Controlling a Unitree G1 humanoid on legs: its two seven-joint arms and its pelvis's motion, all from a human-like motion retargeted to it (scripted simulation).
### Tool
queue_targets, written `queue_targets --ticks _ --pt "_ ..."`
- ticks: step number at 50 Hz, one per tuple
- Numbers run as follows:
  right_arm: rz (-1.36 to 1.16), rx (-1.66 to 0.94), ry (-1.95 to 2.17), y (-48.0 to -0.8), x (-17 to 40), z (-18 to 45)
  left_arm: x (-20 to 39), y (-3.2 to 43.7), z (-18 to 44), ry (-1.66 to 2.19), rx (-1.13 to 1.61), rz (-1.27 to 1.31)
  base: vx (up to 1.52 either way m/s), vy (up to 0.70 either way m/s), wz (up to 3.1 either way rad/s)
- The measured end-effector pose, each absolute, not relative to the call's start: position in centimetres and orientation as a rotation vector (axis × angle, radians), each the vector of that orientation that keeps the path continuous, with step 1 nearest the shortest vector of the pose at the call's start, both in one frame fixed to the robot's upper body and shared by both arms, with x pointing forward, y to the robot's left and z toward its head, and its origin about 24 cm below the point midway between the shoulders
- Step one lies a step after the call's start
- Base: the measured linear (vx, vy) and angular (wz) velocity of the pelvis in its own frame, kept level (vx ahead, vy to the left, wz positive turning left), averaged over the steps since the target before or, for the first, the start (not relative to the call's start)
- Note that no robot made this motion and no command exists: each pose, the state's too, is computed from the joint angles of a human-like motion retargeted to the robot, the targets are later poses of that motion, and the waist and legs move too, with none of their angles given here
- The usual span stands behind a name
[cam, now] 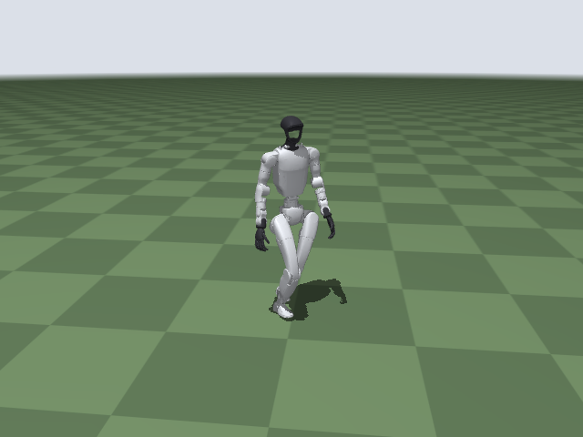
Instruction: Walk
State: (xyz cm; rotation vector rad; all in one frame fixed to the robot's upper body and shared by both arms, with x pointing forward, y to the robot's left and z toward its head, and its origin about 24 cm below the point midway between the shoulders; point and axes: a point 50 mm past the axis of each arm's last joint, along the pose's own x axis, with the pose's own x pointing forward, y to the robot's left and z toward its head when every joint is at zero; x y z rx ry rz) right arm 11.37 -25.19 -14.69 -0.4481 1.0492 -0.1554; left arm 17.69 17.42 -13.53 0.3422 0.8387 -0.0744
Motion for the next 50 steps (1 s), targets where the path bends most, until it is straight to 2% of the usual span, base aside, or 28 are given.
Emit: queue_targets --ticks 8,19,28,37,43,50 --pt "-0.186 -0.422 1.024 -25.7 12.2 -14.3 15.4 17.9 -14.9 0.956 0.371 -0.100 0.33 0.08 1.03" --pt "-0.273 -0.395 1.100 -27.7 9.8 -14.4 10.1 18.5 -16.7 1.152 0.367 -0.155 0.40 0.02 0.89" --pt "-0.254 -0.417 1.136 -28.6 9.1 -14.3 14.1 18.4 -15.2 0.993 0.377 -0.157 0.39 -0.05 1.22" --pt "-0.152 -0.436 1.114 -27.2 10.3 -14.5 15.4 17.8 -14.5 0.907 0.293 -0.099 0.42 -0.07 0.76" --pt "-0.081 -0.479 1.050 -25.9 12.4 -14.3 13.6 17.8 -15.4 0.985 0.281 -0.096 0.39 0.03 0.76" --pt "-0.045 -0.471 1.044 -24.3 11.9 -14.8 10.4 18.7 -16.5 1.122 0.278 -0.070 0.50 0.07 0.29"
